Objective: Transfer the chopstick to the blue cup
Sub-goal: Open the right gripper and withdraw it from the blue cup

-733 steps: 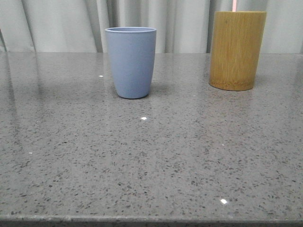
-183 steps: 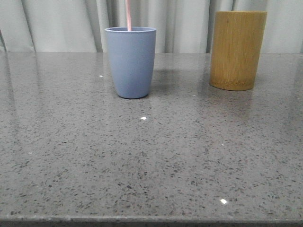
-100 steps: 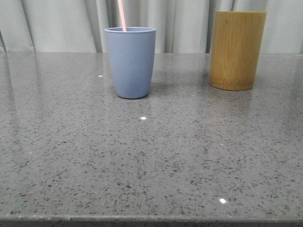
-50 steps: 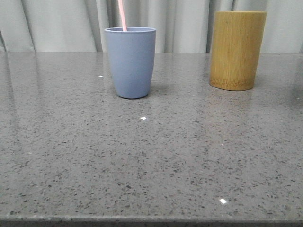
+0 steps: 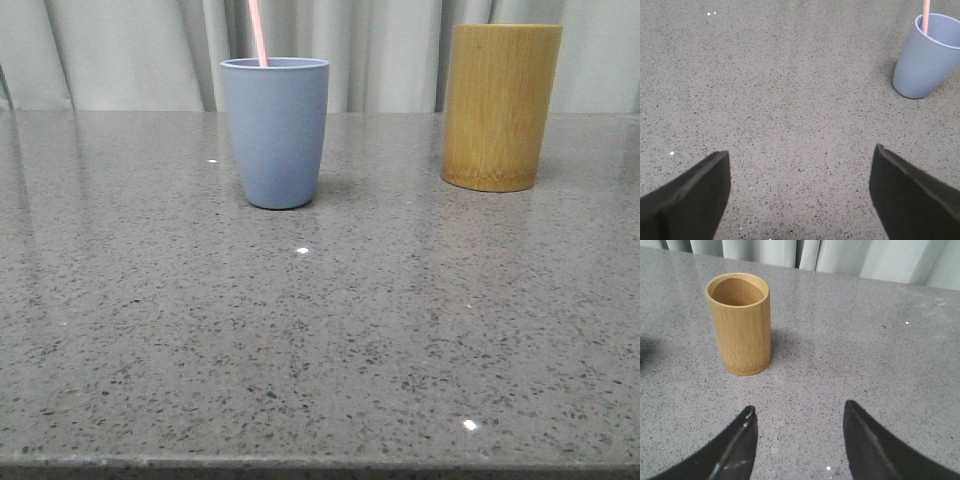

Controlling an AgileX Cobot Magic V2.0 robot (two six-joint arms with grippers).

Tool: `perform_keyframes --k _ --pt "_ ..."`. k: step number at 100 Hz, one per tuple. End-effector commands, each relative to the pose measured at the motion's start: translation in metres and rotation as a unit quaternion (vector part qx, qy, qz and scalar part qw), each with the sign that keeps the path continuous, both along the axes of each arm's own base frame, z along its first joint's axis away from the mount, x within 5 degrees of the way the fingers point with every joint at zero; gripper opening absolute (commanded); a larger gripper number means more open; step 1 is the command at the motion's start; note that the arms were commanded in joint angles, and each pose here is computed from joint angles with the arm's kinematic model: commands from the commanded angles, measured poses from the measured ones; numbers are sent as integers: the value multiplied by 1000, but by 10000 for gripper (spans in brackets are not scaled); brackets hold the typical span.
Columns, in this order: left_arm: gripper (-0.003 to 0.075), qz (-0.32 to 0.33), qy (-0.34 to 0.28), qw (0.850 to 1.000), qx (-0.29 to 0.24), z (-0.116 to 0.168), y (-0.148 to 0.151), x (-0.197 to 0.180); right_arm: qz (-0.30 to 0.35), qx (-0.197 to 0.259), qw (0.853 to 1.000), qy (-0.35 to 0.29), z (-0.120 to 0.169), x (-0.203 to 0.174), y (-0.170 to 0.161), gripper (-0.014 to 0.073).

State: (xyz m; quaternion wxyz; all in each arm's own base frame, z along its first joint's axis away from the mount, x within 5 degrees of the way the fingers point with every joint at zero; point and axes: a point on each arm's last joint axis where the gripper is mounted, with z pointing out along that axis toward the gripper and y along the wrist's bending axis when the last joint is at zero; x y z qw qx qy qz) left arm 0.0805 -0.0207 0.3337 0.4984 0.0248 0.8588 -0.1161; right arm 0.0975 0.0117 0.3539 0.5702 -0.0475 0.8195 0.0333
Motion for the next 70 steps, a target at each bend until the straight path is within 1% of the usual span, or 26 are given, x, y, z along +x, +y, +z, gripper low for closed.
perform_keyframes --k 1,26,33,36,40,47,52,54,55,58,59,61,62,64,70 --pt "556 8 -42 999 -19 13 0 3 -4 5 998 -67 12 -8 -2 402" --pt "554 8 -42 999 -19 13 0 3 -4 5 998 -65 10 -11 -3 401" --pt "527 8 -42 999 -19 13 0 3 -4 5 998 -65 10 -11 -3 388" --pt "497 8 -42 999 -19 13 0 3 -4 5 998 -65 10 -11 -3 370" --pt "457 8 -42 999 -19 13 0 3 -4 5 998 -65 10 -11 -3 324" --pt "344 8 -42 999 -19 13 0 3 -4 5 998 -64 10 -11 -3 211" --pt "230 8 -42 999 -19 13 0 3 -4 5 998 -64 9 -11 -3 117" --pt "200 8 -42 999 -19 13 0 3 -4 5 998 -64 9 -11 -3 75" --pt "169 8 -42 999 -19 13 0 3 -4 5 998 -64 9 -11 -3 48" --pt "108 8 -42 999 -19 13 0 3 -4 5 998 -64 9 -11 -3 8" --pt "78 8 -42 999 -19 13 0 3 -4 5 998 -64 9 -11 -3 -17" --pt "48 8 -42 999 -19 13 0 3 -4 5 998 -64 9 -11 -3 -54" --pt "19 8 -42 999 -19 13 0 3 -4 5 998 -64 9 -11 -3 -77" --pt "-22 8 -42 999 -19 13 0 3 -4 5 998 -64 10 -11 -3 -71" --pt "-19 8 -42 999 -18 13 0 3 -4 5 998 -64 10 -11 -3 -66"
